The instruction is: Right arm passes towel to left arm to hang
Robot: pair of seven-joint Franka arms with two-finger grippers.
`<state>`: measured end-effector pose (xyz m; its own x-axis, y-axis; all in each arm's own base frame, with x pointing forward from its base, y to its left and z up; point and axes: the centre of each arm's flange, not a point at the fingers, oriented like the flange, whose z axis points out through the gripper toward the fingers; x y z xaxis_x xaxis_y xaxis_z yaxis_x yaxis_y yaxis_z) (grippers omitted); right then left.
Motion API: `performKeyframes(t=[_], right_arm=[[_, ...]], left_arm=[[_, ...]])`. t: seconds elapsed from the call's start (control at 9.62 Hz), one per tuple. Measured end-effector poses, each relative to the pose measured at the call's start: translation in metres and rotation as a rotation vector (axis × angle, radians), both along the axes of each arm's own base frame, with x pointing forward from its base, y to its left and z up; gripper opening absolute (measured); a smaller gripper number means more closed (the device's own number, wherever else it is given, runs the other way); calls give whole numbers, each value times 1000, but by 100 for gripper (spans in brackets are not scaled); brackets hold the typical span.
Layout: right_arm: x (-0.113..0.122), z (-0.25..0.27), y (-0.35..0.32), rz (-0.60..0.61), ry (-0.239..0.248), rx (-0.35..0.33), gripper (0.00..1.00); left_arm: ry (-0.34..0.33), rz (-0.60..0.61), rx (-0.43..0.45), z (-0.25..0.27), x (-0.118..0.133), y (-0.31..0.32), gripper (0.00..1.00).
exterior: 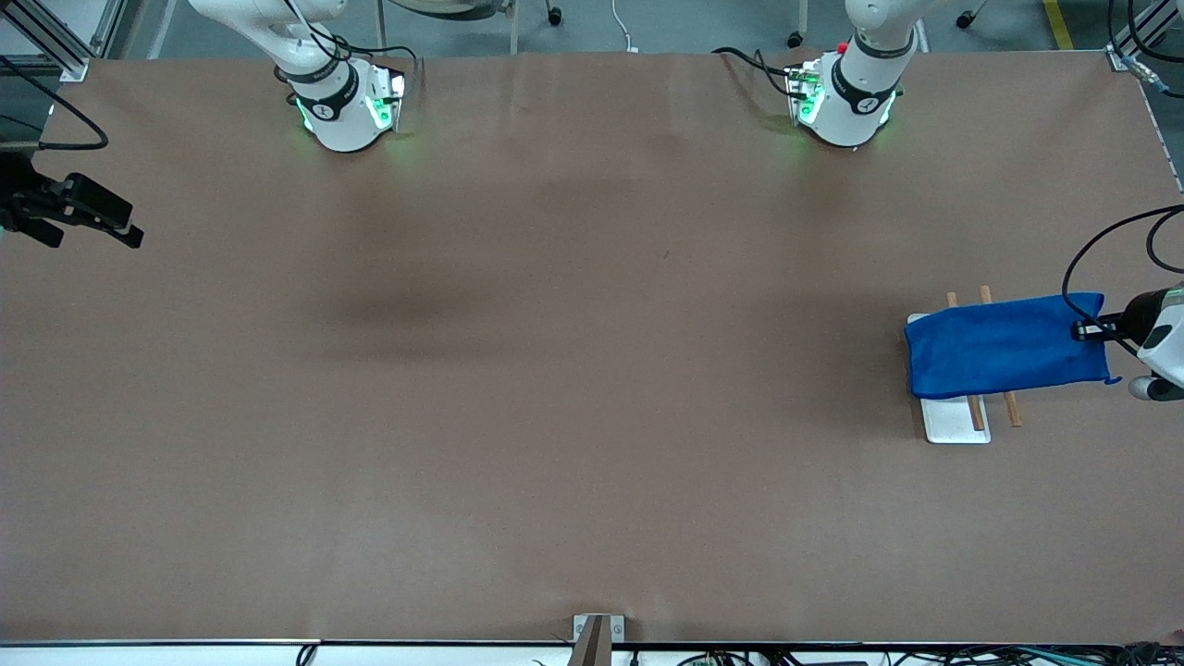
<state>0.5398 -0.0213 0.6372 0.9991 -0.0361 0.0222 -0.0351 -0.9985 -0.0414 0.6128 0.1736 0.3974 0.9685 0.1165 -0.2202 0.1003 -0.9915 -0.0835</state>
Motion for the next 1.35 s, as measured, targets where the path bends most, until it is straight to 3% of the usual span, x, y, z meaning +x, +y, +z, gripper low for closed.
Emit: performKeyframes(t=[0.21, 0.52, 0.62, 0.83, 1.25, 1.35], right_arm=[[9, -11, -2, -1, -6, -1, 100], [14, -19, -4, -5, -1, -1, 100], [14, -19, -5, -5, -2, -1, 100], [14, -19, -5, -5, -2, -1, 100], [14, -19, -7, -8, -2, -1, 100], [14, -19, -7, -9, -2, -1, 100]], left_arm=[[-13, 5, -4, -5, 1, 11, 3], [-6, 7, -8, -10, 1, 13, 13], [-3, 16, -10, -13, -1, 19, 28], [-1, 31, -12, -15, -3, 28, 38], [-53, 23, -3, 6, 8, 25, 95], [-90, 5, 3, 24, 15, 26, 100]])
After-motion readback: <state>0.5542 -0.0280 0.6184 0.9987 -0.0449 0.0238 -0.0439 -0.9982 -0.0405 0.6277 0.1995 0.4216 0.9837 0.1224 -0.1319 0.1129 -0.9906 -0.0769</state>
